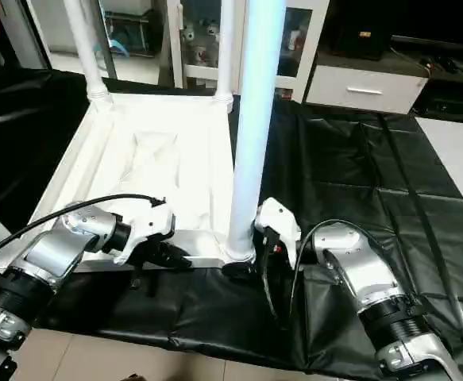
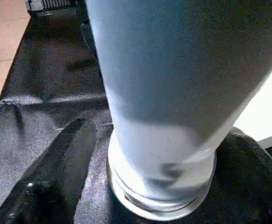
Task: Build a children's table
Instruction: Rotate leg to tighten
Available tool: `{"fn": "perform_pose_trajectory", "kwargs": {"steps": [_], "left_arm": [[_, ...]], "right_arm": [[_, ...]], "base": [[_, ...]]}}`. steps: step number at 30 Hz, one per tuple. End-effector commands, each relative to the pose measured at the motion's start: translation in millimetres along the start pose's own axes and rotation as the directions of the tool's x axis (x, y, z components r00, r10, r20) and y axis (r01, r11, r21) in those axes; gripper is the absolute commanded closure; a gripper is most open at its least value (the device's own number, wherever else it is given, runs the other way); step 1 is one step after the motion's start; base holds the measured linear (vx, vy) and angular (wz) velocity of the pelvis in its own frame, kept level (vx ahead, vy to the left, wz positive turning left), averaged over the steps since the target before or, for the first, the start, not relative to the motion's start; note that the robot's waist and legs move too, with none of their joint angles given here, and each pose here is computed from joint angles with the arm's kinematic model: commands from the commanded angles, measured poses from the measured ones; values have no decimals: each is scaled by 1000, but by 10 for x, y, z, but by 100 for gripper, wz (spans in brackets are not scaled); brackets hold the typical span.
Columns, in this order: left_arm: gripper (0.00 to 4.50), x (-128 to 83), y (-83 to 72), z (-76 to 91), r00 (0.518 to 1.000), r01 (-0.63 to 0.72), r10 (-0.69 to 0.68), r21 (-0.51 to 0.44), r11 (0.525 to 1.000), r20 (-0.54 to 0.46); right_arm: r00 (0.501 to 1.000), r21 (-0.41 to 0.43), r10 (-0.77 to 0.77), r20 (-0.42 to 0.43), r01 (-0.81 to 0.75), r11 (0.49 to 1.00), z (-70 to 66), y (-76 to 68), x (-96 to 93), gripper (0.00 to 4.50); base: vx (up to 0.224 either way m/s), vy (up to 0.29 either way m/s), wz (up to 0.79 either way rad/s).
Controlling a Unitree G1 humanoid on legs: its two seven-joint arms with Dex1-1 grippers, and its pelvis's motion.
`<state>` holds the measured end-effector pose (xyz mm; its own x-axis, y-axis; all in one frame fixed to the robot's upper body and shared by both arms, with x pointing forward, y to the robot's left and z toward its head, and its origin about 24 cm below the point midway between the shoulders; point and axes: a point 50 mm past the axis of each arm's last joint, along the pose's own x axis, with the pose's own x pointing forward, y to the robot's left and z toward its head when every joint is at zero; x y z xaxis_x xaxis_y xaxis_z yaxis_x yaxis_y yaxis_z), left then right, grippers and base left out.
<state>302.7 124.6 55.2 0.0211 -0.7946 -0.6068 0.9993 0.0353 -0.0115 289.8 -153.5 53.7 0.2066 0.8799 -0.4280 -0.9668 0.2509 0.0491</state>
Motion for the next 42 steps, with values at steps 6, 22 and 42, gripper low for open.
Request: {"fn": "perform_pose_trajectory", "kwargs": {"steps": [6, 22, 42], "left_arm": [[450, 113, -103, -50, 998, 62, -62, -13, 998, -15], [450, 140, -59, -59, 999, 4, -5, -36, 999, -33], [450, 242, 561, 170, 786, -614, 614, -197, 764, -69]], "right_arm": [[1000, -5, 21, -18, -21, 1000, 25, -29, 10, 142], [999, 25, -25, -26, 25, 999, -46, -73, 44, 178], [542, 328, -829, -139, 815, 478, 116, -337, 1068, 181]], "base": [[0, 0, 0], [0, 0, 0], [-19, 0, -2]]}}
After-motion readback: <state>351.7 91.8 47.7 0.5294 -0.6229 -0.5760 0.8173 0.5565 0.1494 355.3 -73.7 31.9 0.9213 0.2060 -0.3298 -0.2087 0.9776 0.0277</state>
